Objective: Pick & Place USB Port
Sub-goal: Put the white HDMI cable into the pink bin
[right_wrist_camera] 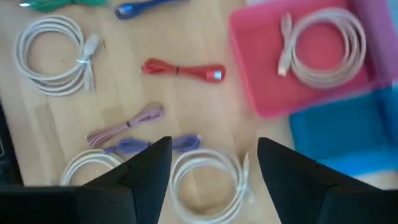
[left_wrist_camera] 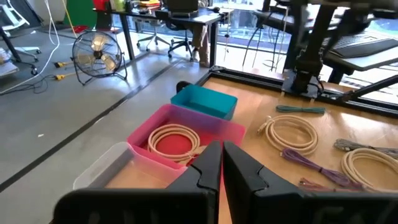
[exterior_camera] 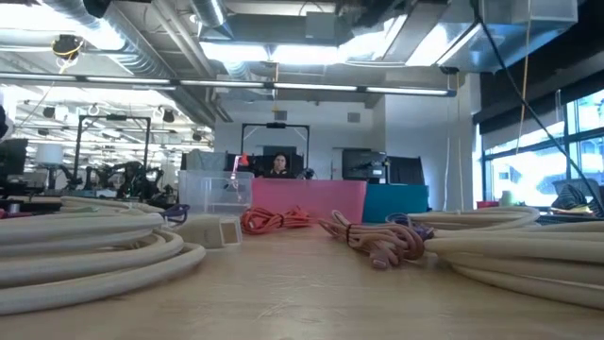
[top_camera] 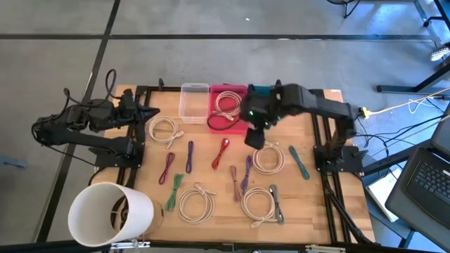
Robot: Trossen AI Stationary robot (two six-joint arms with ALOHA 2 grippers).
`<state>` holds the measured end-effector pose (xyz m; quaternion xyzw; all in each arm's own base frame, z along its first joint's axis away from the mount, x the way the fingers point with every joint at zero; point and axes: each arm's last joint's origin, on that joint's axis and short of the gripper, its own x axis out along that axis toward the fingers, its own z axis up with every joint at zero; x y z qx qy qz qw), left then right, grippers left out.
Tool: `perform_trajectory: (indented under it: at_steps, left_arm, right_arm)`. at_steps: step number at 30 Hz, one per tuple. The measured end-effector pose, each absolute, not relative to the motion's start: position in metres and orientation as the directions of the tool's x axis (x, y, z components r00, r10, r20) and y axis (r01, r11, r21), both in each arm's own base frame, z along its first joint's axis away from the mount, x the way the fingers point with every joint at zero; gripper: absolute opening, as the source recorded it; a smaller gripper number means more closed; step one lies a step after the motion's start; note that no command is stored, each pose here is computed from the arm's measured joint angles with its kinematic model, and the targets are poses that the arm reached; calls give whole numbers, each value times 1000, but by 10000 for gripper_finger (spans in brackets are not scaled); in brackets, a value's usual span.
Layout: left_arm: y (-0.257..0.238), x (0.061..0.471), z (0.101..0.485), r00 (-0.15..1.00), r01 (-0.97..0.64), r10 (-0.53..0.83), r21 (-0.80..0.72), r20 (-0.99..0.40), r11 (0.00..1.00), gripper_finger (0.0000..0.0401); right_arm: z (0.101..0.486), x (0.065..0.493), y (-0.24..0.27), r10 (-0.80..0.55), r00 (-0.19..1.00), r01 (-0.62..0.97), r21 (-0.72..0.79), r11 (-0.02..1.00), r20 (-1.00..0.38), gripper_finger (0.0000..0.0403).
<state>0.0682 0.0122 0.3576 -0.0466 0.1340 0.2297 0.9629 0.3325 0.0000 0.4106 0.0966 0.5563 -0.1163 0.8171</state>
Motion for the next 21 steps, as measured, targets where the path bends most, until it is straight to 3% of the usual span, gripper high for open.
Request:
perform_trajectory:
  at_steps: [5, 12, 21]
  left_arm:
    - [12, 59, 353, 848, -458, 429, -23, -310, 889, 8]
    - [12, 49, 348, 832, -474, 433, -39, -346, 880, 8]
    - [12, 48, 345, 822, -474, 433, -25, -370, 880, 8]
  right_arm:
    - [387, 305, 27, -63, 244, 427, 49, 903, -968, 239]
    - [323, 264, 26, -111, 16, 488, -89, 868, -994, 239]
    - [236, 260, -13, -87, 19, 388, -73, 919, -996, 239]
